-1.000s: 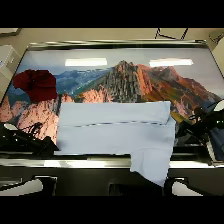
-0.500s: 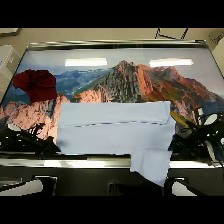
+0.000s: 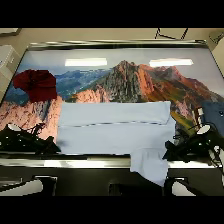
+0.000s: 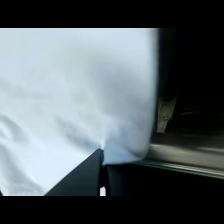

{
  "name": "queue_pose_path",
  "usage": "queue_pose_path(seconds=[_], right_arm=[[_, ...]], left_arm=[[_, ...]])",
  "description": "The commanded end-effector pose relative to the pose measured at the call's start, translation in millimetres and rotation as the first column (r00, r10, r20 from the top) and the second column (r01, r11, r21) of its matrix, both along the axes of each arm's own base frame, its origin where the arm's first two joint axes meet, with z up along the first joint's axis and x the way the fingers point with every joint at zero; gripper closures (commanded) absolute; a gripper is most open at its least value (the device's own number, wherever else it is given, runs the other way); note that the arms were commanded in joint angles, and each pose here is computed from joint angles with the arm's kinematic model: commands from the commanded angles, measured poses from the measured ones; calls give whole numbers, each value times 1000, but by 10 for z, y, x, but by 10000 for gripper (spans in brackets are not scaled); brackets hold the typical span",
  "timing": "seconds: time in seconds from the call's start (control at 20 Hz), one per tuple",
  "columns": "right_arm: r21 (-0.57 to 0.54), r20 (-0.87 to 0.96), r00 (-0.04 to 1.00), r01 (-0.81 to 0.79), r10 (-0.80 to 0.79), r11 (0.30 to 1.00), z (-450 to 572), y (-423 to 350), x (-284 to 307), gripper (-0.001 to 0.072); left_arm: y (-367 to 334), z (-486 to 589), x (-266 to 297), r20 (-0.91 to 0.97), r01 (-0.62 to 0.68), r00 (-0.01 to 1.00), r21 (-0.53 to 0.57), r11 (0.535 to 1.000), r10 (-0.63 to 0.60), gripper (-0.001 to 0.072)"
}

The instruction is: Fold the clothes and pants, and hang the long-sleeved shirts on hangers.

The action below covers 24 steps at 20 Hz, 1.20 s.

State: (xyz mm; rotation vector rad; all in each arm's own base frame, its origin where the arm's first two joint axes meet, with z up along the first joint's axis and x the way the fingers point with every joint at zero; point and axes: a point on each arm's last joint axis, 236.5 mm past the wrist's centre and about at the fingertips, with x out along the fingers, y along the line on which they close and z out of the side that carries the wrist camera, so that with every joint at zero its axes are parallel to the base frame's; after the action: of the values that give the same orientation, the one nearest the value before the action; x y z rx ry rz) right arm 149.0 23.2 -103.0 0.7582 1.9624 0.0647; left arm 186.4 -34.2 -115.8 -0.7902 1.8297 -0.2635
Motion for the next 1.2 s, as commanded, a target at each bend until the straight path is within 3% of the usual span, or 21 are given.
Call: queue_pose_path(seconds=[0.0,0.25,0.35,0.55,0.9,1.15], right_arm=[[77,1,999,-52,52,996,166,92,-61,673],[-64,206,978,32,-18,997,555,-262,777,677],[-110,300,954,28,7,994,691,-328,1218,677],[-162,417,907,12,57,987,788,-267,2166,677],[-116,490,869,137,-63,984,549,-340,3256,676],[-63,504,853,194,-137,979,269,-288,3476,674]], left_arm=[[5,91,37,21,6,1000,-2,1000,-6,684],[163,411,520,141,-38,989,40,998,32,684],[228,507,886,218,-92,973,61,994,76,684],[215,655,1588,292,-63,956,75,995,38,683],[232,510,2548,276,-42,961,66,997,22,682],[160,330,2805,267,-43,963,-2,999,42,682]])
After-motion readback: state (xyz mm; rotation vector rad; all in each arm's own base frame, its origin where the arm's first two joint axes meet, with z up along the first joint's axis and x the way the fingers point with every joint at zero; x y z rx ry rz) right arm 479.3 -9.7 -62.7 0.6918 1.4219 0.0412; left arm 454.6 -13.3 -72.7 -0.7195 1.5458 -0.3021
